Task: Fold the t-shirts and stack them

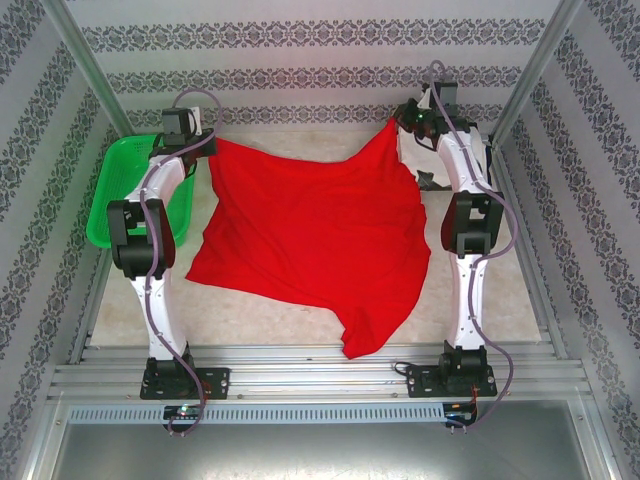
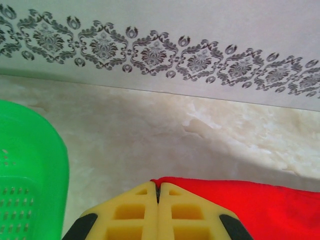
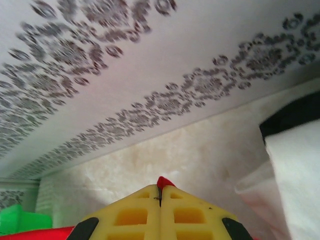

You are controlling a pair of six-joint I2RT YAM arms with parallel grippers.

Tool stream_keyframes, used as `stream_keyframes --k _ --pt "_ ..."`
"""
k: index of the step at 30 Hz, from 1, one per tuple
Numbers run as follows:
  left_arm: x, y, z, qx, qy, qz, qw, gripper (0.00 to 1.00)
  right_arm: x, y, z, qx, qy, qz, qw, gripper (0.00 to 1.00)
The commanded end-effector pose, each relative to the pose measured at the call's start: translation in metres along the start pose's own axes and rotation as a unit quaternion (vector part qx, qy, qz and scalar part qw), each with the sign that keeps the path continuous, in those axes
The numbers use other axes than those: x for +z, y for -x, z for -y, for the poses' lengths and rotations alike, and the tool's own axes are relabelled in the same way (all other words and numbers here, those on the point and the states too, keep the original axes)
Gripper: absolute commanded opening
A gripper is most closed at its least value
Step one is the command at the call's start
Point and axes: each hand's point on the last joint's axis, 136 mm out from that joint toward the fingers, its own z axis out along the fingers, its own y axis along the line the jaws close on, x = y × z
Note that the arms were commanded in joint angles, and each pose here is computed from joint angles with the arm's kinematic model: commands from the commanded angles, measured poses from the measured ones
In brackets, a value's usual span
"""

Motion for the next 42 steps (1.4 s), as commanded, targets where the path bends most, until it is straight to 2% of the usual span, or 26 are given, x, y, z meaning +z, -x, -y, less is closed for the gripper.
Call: stream_keyframes --k 1,9,20,35,42 --pt "-0.007 0.022 0.006 0.016 -0.026 0.031 0.999 0.00 -0.032 0.008 -0.033 -0.046 0.009 0.023 0.999 0.00" --pt "-0.027 0.004 0.018 0.026 -0.054 0.020 0.998 0.00 -0.063 -0.026 -0.036 -0.080 -0.010 0.005 0.997 0.00" --pt "-0.053 -0.026 0.022 0.033 -0.060 -0.002 0.998 0.00 -0.100 -0.069 -0.013 -0.087 -0.039 -0.014 0.995 0.00" --pt "-0.063 -0.055 -0.003 0.053 -0.004 -0.047 0.998 0.00 -0.144 -0.114 0.035 -0.022 -0.085 -0.037 0.995 0.00" --pt "-0.063 -0.080 -0.010 0.052 0.009 -0.075 0.996 0.00 -0.149 -0.143 0.049 0.009 -0.093 -0.062 0.994 0.00"
